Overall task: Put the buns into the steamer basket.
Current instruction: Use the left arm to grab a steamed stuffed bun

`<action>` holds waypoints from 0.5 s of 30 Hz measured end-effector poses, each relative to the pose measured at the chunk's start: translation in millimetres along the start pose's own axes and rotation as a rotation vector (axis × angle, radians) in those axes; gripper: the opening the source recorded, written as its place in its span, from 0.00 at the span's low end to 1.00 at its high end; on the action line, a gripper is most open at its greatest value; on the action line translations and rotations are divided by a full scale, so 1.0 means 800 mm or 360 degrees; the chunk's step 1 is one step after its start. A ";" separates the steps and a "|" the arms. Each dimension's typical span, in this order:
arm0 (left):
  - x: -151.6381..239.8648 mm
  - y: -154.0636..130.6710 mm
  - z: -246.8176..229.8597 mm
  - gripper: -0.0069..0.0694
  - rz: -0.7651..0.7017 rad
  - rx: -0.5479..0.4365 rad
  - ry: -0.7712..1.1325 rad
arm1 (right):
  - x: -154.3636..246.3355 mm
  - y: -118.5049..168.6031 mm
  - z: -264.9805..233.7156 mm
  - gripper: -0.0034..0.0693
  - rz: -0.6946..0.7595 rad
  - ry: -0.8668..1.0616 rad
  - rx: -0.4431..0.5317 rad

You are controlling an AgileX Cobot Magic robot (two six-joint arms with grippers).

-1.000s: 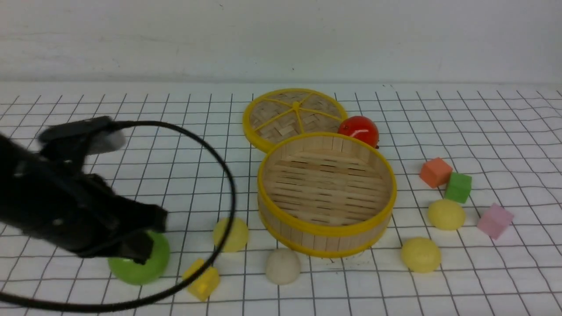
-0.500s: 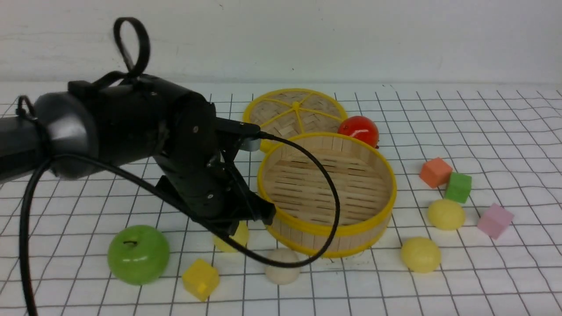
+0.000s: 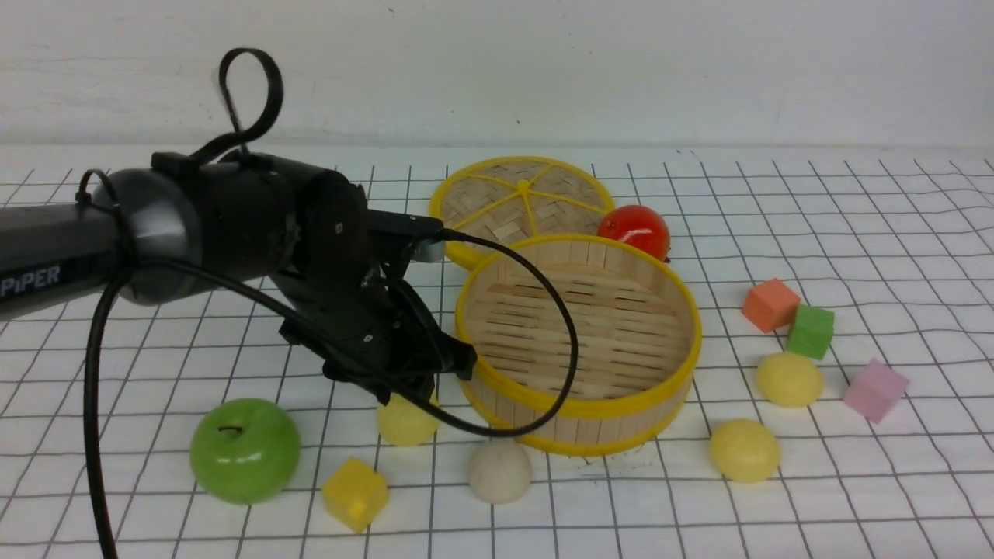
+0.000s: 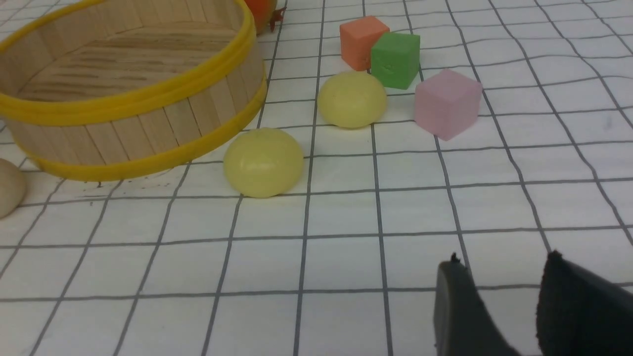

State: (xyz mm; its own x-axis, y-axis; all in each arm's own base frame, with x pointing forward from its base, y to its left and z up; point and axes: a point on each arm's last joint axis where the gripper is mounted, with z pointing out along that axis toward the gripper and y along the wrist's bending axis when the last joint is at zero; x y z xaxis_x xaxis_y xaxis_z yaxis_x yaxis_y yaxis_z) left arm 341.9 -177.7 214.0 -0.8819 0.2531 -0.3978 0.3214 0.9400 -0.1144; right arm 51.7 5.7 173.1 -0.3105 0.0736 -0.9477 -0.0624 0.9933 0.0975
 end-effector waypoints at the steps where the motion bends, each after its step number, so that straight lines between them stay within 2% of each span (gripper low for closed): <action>1: 0.001 -0.001 0.004 0.49 0.0004 0.0013 0.0013 | 0.000 0.000 0.000 0.38 0.0000 0.0000 0.0000; 9: 0.000 0.000 0.021 0.49 0.0045 0.0013 0.0014 | 0.000 0.000 0.000 0.38 0.0003 0.0000 0.0000; 15: 0.002 0.001 0.022 0.44 0.0055 0.0003 0.0036 | 0.000 0.000 0.000 0.38 0.0004 0.0000 0.0000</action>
State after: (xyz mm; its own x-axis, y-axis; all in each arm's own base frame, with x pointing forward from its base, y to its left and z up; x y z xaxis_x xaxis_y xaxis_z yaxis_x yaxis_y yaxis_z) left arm 346.8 -180.7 197.2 -0.8778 0.2904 -0.3810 0.3523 0.9302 -0.1027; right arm 51.7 5.7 173.1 -0.3107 0.0763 -0.9475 -0.0616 0.9931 0.1002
